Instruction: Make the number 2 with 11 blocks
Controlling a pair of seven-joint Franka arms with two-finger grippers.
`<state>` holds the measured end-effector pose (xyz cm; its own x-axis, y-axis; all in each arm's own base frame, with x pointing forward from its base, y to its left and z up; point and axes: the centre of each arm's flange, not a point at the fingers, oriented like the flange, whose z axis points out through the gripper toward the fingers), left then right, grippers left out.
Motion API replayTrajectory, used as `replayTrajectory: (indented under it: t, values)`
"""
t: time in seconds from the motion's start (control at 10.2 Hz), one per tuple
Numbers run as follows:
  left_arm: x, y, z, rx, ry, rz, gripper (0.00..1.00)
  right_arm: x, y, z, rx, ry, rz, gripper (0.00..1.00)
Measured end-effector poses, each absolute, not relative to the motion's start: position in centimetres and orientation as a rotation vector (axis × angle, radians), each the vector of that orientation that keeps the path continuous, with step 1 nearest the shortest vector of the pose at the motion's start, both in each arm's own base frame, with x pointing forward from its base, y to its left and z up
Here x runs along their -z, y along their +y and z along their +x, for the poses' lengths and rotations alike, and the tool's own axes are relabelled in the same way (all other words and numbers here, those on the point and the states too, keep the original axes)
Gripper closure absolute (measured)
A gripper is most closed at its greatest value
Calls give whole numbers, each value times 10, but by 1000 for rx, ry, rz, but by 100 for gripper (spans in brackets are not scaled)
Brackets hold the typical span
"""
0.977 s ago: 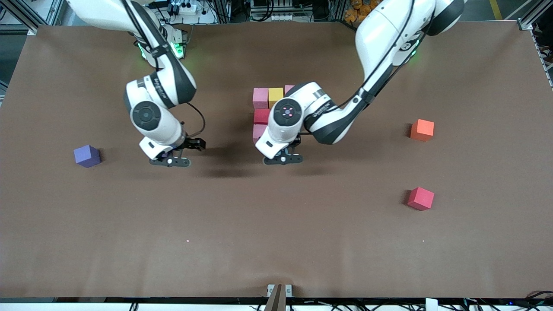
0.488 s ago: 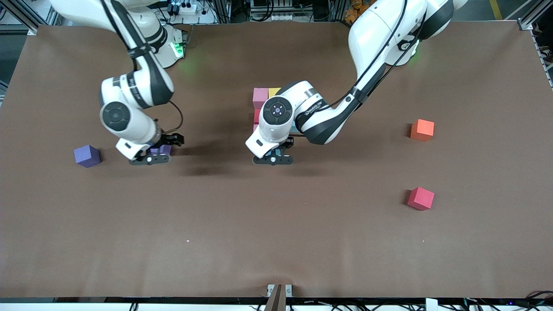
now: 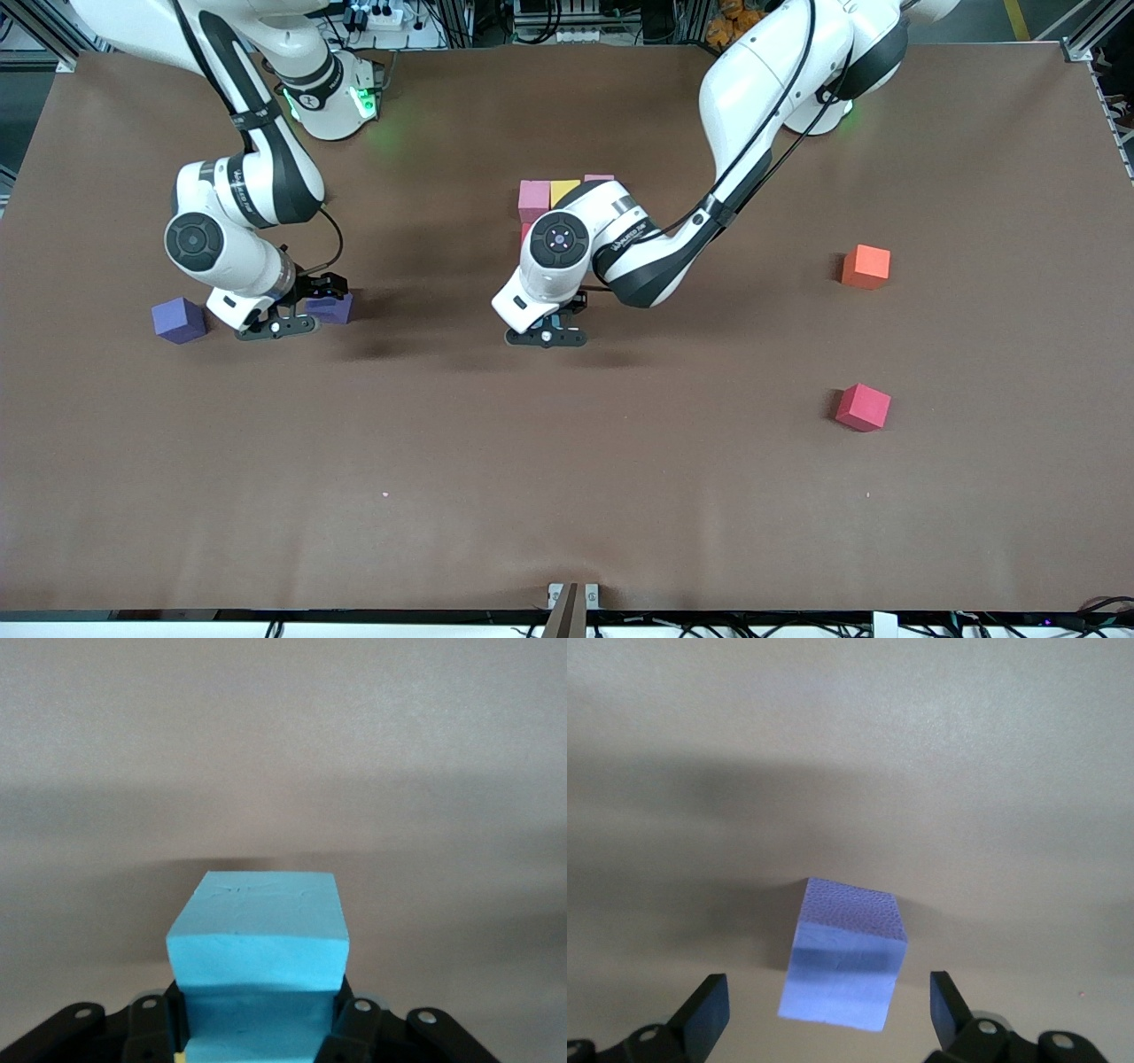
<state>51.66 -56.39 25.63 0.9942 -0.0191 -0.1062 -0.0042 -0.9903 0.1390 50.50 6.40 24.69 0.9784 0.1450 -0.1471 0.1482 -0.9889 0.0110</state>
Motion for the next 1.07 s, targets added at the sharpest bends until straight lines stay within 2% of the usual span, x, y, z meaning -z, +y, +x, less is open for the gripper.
replayTrajectory:
  t: [0.39,1.07]
  values:
    - [-241,-572,509,157,-32,2998,43,-225,63,486,201,237,3109,0]
    - [-221,-577,500,213,-17,2994,43,-201,63,480,187,240,3116,0]
